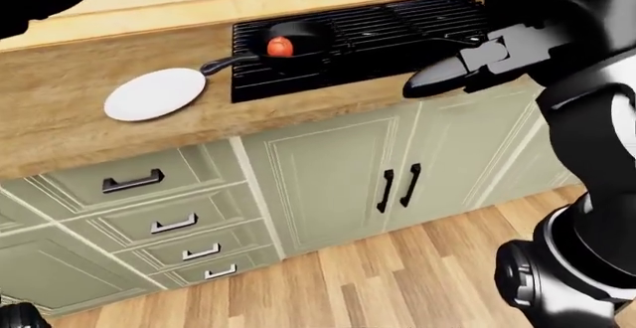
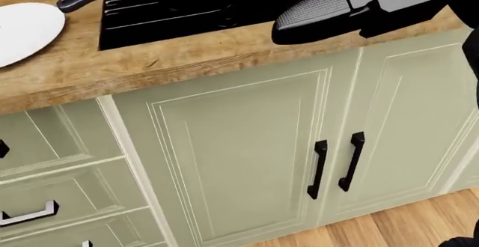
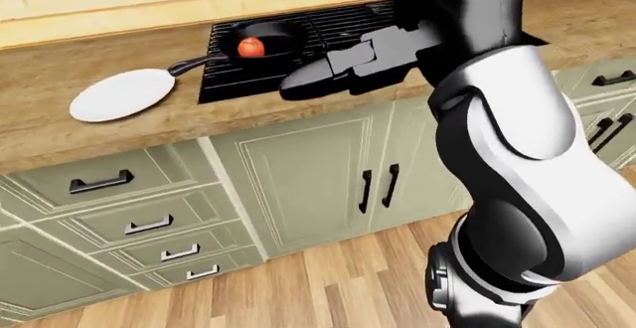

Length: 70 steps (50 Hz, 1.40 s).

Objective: Pick the tomato from the pan and place it on the plate.

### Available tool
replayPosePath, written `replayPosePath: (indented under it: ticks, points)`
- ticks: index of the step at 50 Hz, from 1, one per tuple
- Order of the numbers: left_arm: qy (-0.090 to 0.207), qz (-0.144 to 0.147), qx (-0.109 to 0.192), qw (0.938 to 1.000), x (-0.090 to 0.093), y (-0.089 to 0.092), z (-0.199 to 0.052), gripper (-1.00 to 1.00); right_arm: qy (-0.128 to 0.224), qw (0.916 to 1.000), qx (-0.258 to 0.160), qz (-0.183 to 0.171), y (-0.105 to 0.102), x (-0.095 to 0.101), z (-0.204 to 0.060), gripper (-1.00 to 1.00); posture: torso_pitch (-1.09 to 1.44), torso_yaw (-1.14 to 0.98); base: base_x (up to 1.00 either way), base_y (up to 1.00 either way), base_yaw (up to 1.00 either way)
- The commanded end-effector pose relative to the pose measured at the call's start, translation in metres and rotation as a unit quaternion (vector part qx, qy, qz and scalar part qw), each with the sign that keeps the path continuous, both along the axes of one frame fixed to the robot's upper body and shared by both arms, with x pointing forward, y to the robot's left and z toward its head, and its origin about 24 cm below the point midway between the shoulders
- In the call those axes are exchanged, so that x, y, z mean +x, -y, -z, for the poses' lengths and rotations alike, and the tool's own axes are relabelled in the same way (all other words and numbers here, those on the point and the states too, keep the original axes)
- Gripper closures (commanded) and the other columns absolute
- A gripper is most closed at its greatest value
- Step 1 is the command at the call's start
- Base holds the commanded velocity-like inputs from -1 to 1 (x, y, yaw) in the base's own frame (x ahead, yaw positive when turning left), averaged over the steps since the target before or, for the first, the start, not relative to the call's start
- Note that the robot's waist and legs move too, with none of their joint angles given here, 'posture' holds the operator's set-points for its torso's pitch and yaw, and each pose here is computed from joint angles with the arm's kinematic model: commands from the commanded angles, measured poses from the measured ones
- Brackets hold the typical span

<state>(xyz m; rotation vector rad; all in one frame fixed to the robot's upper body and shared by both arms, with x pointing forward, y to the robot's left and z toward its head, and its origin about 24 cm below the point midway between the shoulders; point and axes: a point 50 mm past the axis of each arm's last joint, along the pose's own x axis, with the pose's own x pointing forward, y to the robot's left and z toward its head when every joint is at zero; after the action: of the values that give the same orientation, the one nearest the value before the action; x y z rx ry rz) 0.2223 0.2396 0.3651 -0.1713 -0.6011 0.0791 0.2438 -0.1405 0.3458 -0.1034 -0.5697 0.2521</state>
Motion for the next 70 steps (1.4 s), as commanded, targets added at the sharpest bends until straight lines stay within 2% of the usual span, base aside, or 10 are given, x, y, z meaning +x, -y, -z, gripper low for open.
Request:
replayPosePath:
  ticks: [1,16,17,18,19,22,23,27,53,70]
  points:
    - [0.03,-0.003,0.001,0.9996,-0.0071,-0.0009,-0.0095,-1.0,0.034,0.9994,0.009,0.005,0.0029,-0.0058,-0.0101,-1.0,0.0,0.0,0.09,0.66,0.0]
    - [0.03,-0.003,0.007,0.9995,-0.0067,0.0014,-0.0092,-1.0,0.029,0.9994,0.002,0.018,0.0029,-0.0032,-0.009,-1.0,0.0,0.0,0.05,0.38,0.0]
    - [0.03,-0.004,0.007,0.9995,-0.0071,0.0013,-0.0096,-1.0,0.023,0.9991,-0.002,0.037,0.0044,-0.0008,-0.0091,-1.0,0.0,0.0,0.0,0.05,0.0]
    - [0.03,-0.003,0.007,0.9995,-0.0071,0.0015,-0.0096,-1.0,0.036,0.9969,-0.007,0.07,0.0081,0.0016,-0.0104,-1.0,0.0,0.0,0.0,0.0,0.0]
    - [0.029,-0.003,0.008,0.9995,-0.0067,0.0019,-0.0093,-1.0,0.029,0.9982,0.0,0.052,0.0061,0.0019,-0.0084,-1.0,0.0,0.0,0.0,0.0,0.0]
    - [0.03,-0.003,0.008,0.9995,-0.0075,0.0019,-0.01,-1.0,0.035,0.9978,0.019,0.052,0.0091,0.0003,-0.0098,-1.0,0.0,0.0,0.0,0.0,0.0]
    - [0.029,-0.003,0.008,0.9995,-0.007,0.002,-0.0096,-1.0,0.051,0.9974,0.023,0.045,0.0083,-0.0028,-0.0117,-1.0,0.0,0.0,0.0,0.0,0.0]
    - [0.029,-0.003,0.009,0.9995,-0.0066,0.0023,-0.0094,-1.0,0.056,0.9971,0.027,0.044,0.0092,-0.0061,-0.0128,-1.0,0.0,0.0,0.0,0.0,0.05]
    - [0.029,0.0,0.009,0.9995,-0.0065,0.0046,-0.0085,-1.0,0.047,0.998,0.017,0.04,0.0055,-0.0031,-0.0066,-1.0,0.0,0.0,0.0,0.0,0.57]
    - [0.032,0.001,0.014,0.9994,-0.0072,0.0062,-0.0114,-1.0,0.048,0.9976,0.016,0.048,0.0092,-0.0033,-0.0081,-1.0,0.0,0.0,0.14,0.0,0.03]
